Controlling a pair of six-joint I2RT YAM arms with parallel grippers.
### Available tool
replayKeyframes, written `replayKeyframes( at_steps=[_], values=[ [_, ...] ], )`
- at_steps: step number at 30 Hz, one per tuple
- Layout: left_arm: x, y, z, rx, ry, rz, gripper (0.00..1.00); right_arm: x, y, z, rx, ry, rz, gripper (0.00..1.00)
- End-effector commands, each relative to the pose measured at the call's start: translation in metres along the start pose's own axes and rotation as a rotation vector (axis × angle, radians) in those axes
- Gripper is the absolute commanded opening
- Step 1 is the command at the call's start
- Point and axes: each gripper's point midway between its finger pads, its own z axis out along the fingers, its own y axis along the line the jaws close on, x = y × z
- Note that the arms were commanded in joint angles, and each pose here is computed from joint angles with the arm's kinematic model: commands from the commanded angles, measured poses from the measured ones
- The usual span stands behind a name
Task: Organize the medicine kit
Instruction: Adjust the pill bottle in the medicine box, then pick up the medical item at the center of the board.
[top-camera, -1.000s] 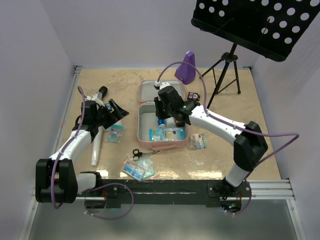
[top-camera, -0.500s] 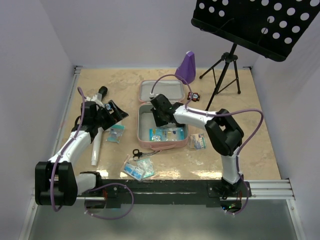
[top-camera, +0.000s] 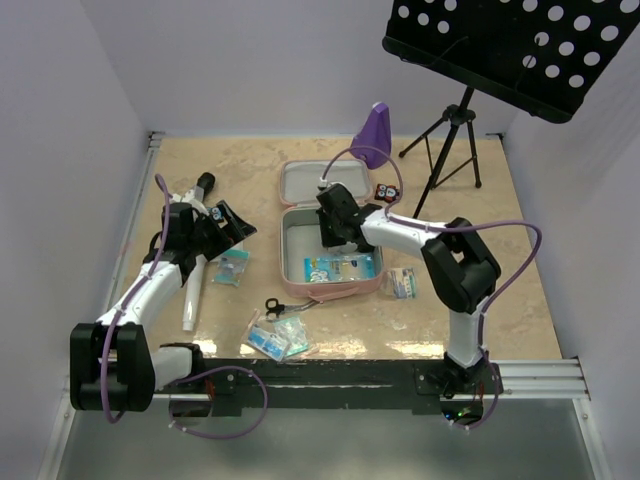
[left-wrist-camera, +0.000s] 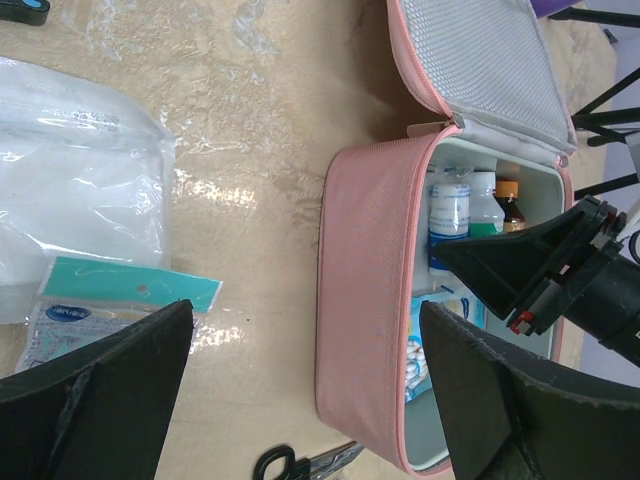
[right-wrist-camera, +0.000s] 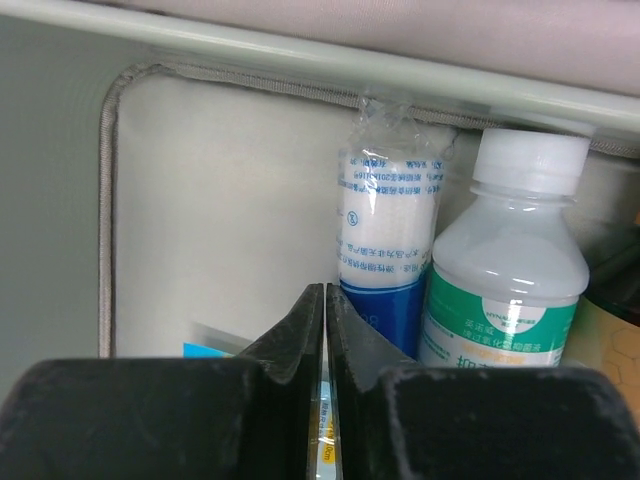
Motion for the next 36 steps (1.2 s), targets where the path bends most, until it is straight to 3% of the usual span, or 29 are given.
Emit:
replayKeyframes(
  at_steps=[1,8,14,19,25,29,31,36],
  values=[
    [-0.01,-0.006,-0.003,0.013,-0.031,0.031,1.0,-0.039,0.005,-0.028,-0.037,-0.13,0.024,0.11],
    [-0.016,-0.012,-0.007,0.018,-0.048,0.048,1.0,-0.065,0.031,-0.074,-0.136,-0.21,-0.037,0.31],
    [-0.025,-0.011,-0.015,-0.015,-0.083,0.077,1.0,-0.056,0.078,-0.126,-0.14,-0.306,-0.212,0.37],
    [-0.039,0.002,-0.037,-0.138,-0.169,0.103,1.0,-0.039,0.092,-0.167,-0.198,-0.392,-0.235,0.42],
    [-0.051,0.011,-0.054,-0.218,-0.255,0.074,1.0,-0.027,0.093,-0.194,-0.316,-0.484,-0.187,0.76],
    [-0.048,0.031,-0.05,-0.31,-0.251,0.036,0.99,-0.017,0.093,-0.191,-0.364,-0.496,-0.119,0.82],
    [-0.042,0.036,-0.048,-0.326,-0.223,0.038,0.99,-0.014,0.095,-0.197,-0.43,-0.539,-0.094,0.9],
    [-0.018,0.032,-0.04,-0.267,-0.095,0.088,0.86,0.0,0.102,-0.198,-0.498,-0.497,-0.158,0.95]
  ],
)
